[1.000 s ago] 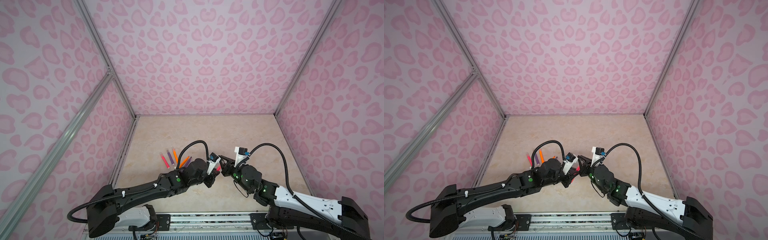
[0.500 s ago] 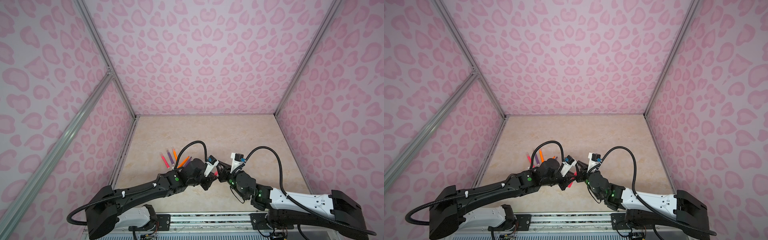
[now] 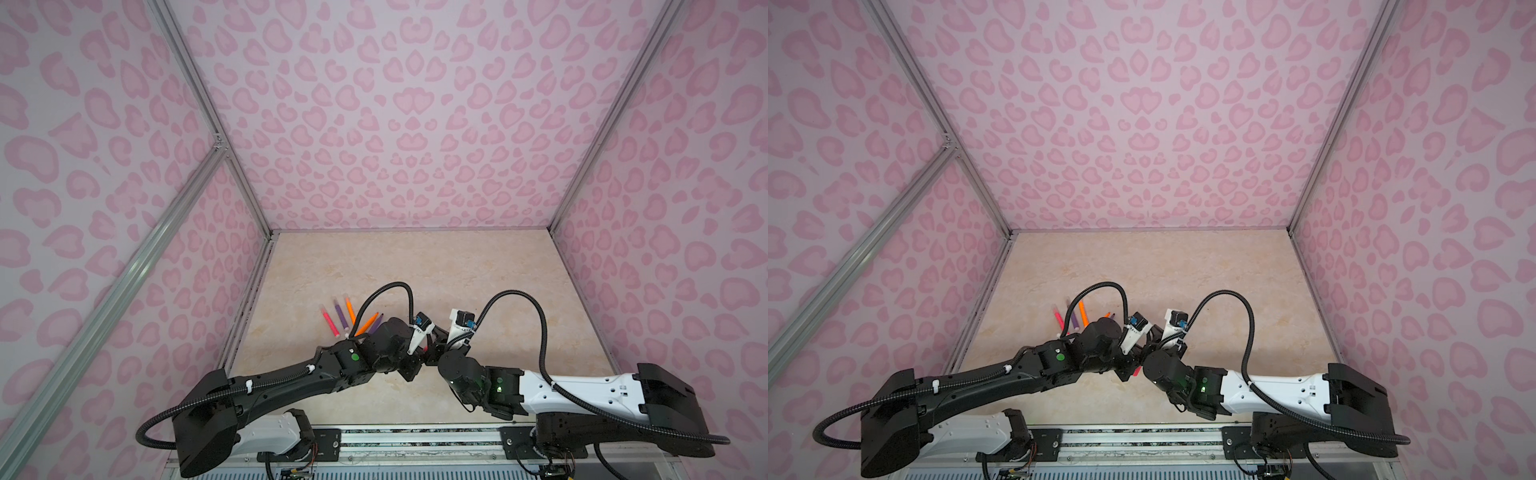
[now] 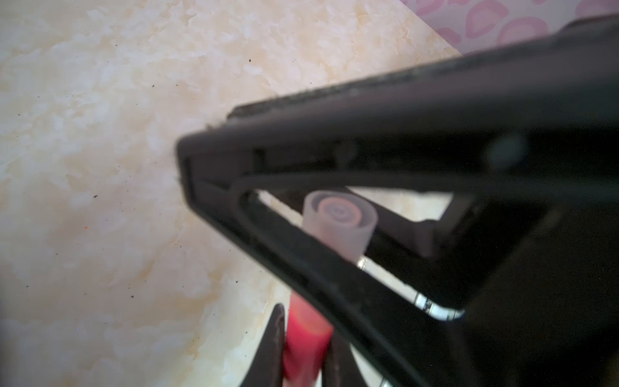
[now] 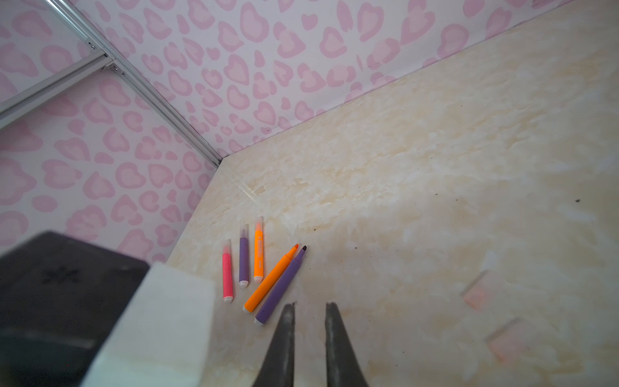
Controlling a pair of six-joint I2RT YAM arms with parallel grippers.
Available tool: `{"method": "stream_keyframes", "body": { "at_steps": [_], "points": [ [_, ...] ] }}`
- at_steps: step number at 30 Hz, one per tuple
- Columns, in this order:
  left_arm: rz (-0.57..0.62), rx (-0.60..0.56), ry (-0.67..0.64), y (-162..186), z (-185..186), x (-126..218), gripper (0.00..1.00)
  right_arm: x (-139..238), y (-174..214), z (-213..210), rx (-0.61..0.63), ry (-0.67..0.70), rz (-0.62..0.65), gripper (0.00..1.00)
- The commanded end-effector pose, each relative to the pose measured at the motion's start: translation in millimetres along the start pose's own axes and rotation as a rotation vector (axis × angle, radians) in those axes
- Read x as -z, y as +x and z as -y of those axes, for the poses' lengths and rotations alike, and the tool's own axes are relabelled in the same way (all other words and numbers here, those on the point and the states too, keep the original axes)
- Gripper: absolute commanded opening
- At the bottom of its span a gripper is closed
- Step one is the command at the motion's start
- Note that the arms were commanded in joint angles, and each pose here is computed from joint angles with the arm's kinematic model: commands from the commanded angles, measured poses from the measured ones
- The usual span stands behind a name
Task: Insert the pens into the pen caps
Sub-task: 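Withdraw the right gripper from the capped pink marker, then lower the capped pink marker with the left gripper while the right draws back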
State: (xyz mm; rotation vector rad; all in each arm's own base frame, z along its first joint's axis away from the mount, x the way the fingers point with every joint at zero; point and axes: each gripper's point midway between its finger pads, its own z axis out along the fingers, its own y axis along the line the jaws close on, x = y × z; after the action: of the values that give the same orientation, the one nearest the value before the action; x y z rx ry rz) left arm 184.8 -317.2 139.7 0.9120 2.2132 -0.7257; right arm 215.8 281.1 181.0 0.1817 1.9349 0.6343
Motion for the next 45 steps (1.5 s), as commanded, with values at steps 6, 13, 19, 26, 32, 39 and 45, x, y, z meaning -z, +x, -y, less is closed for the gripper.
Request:
{"method": "stream_keyframes", "body": {
  "at_steps": [6,13,19,26,32,39,45],
  "points": [
    [0.374,0.173,-0.321,-83.2,-58.0,27.4,0.04,7.9,40.8,25.4,0.142,0.038,-0.155,0.0],
    [0.383,0.17,-0.123,-87.3,-32.1,22.9,0.04,16.8,44.1,-5.3,0.102,-0.208,-0.165,0.0],
    [0.383,0.177,-0.111,-86.2,-32.1,24.0,0.04,20.2,38.2,1.5,0.084,-0.207,-0.152,0.0],
    [0.362,0.215,-0.226,-81.7,-52.2,19.4,0.04,15.5,21.4,16.0,0.078,-0.087,-0.115,0.1],
    [0.342,0.267,-0.361,-74.1,-77.1,19.8,0.04,21.1,-26.0,48.1,0.031,0.08,0.007,0.27],
    [0.285,0.461,-0.614,-44.9,-154.1,36.4,0.04,34.3,-106.3,82.4,-0.109,0.121,0.182,0.39],
    [0.165,0.546,-0.874,-19.6,-215.5,55.8,0.04,54.8,-150.8,98.1,-0.238,0.058,0.299,0.43]
  ]
}}
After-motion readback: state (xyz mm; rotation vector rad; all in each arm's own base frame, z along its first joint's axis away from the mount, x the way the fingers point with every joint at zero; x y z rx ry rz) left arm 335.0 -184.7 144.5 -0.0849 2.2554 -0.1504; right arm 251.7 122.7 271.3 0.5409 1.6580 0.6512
